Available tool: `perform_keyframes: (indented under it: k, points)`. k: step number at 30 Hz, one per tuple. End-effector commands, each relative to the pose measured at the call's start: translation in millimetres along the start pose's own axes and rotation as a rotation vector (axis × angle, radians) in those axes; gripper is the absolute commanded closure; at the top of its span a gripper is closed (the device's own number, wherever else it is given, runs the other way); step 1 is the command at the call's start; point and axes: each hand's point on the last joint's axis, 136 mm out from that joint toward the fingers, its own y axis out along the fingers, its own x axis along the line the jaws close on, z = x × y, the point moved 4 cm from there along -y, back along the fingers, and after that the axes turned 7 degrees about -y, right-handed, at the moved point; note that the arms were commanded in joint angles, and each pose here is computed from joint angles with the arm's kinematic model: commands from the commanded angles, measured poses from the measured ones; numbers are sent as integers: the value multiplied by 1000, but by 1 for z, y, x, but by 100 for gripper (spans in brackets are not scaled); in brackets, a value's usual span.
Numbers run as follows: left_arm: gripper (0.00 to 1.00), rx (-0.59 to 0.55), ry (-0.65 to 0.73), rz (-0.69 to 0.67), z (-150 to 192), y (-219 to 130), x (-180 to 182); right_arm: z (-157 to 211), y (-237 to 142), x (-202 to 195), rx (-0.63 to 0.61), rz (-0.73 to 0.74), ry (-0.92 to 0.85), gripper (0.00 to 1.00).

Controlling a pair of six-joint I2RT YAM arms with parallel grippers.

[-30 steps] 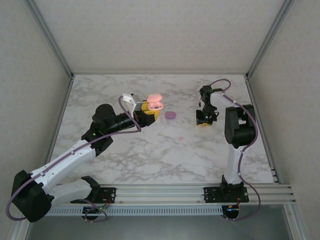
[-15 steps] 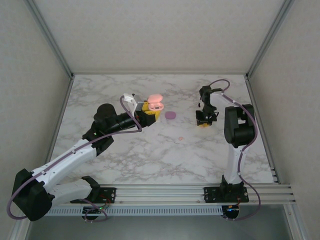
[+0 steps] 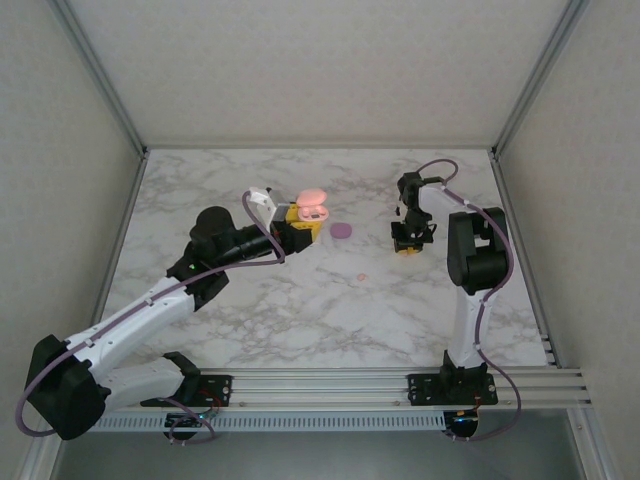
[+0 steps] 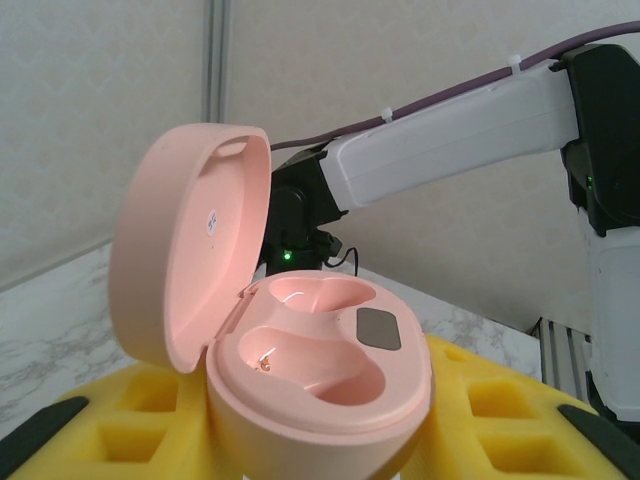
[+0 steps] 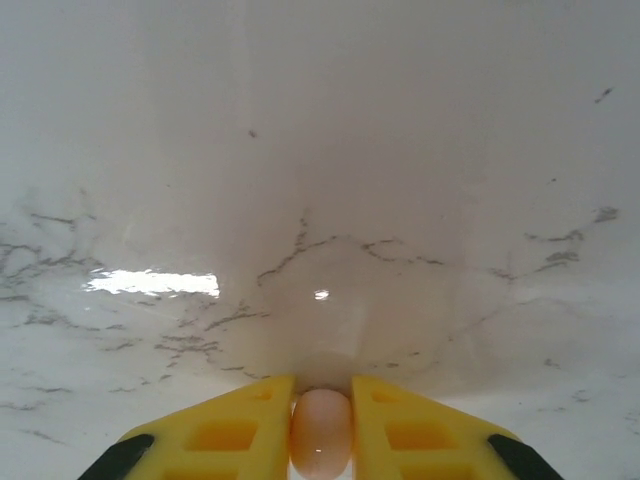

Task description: Insert the wireless bluetooth earbuds into the charging case

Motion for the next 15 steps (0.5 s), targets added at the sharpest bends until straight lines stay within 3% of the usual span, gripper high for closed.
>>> perform_keyframes:
  k: [1, 6, 15]
  points:
    - [75, -34, 17, 9, -13, 1, -6, 4, -33, 20, -66, -102, 7, 81]
    - [75, -30, 25, -18, -11, -1, -1, 14, -91, 53, -216, -355, 37, 82]
    - [75, -37, 22, -43, -14, -12, 12, 43, -204, 122, -331, -1032, -49, 82]
